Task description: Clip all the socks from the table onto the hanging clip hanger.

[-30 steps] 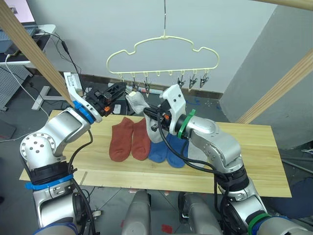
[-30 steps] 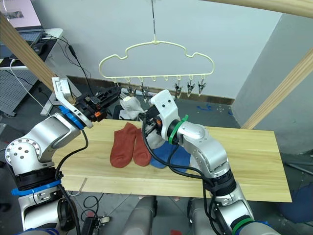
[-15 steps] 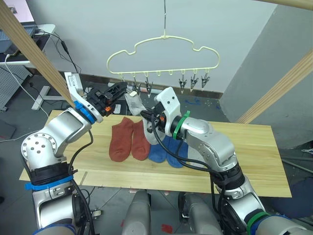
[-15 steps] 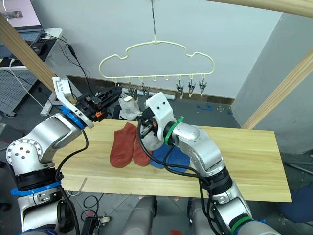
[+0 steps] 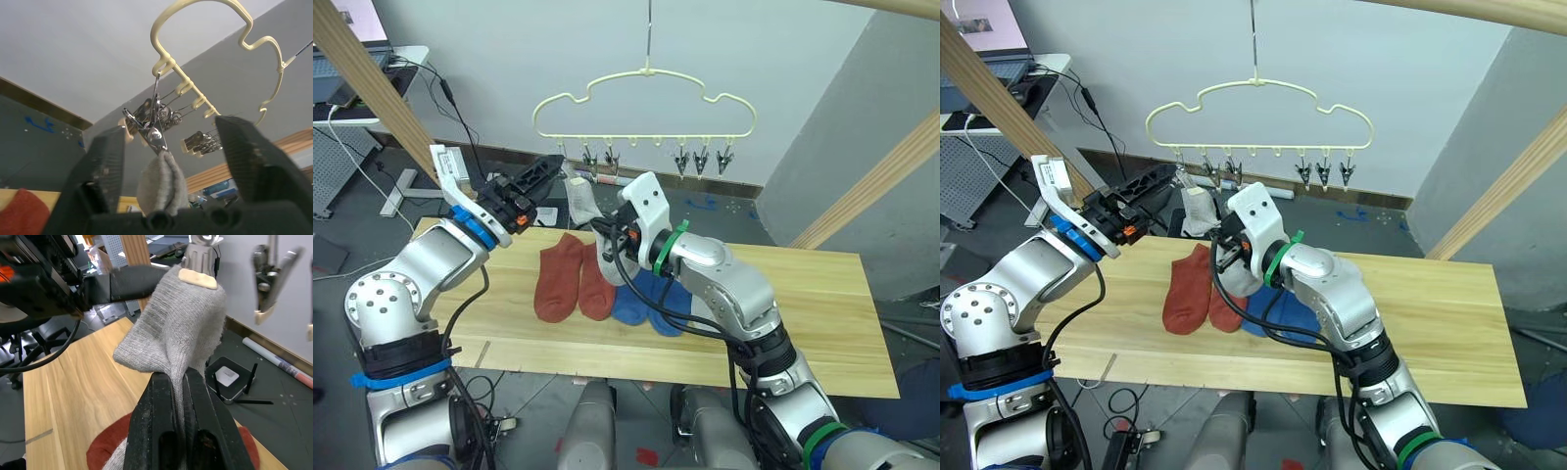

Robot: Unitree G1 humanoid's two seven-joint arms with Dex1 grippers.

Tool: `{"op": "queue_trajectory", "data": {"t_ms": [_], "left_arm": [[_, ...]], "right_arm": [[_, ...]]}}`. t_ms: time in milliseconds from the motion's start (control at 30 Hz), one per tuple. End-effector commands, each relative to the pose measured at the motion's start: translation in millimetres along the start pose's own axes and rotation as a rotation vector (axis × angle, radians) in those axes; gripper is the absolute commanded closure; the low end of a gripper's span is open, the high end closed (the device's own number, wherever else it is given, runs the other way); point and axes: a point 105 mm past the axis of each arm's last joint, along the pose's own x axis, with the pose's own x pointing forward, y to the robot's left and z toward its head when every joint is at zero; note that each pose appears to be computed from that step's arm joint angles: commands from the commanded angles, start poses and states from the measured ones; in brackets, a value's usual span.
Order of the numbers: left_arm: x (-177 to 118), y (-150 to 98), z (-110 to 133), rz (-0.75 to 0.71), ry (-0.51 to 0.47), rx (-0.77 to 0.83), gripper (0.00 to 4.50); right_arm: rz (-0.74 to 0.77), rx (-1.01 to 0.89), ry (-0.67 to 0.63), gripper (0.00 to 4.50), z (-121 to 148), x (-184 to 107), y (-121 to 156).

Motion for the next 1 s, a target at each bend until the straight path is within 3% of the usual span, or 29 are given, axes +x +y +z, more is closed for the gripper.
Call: {"op": "queue_trajectory", "data": {"t_ms": [33,67,133,233,367,500,667,800,1000], "left_arm": [[-11,8,6,0.159,0.021,0.332,0.05],[-13,11,6,0.190,0.028,0.402,0.05],[-18,13,2,0.231,0.036,0.561,0.03],[-25,10,-24,0.123,0.152,0.694,0.03],[-23,10,-23,0.075,0.062,0.709,0.03],[-17,3,-38,0.026,0.068,0.751,0.03],[-5,-6,-53,-0.026,0.042,0.764,0.03],[4,-12,-48,-0.036,-0.066,0.780,0.90],[23,-16,-58,-0.044,-0.107,0.812,2.73]], "right_arm": [[0.013,-0.008,-0.058,4.50,14,5,5],[0.009,-0.008,-0.058,4.50,13,6,5],[0.017,0.026,-0.066,3.91,13,8,7],[0.024,0.067,-0.056,3.07,7,10,8],[-0.014,0.060,-0.008,1.62,-12,-2,-2],[-0.068,0.021,0.014,0.17,-22,-20,-16],[-0.090,-0.016,-0.025,0.02,-16,-50,-29],[-0.071,-0.016,-0.110,0.00,3,-73,-32],[-0.071,-0.046,-0.168,0.00,26,-93,-36]]}}
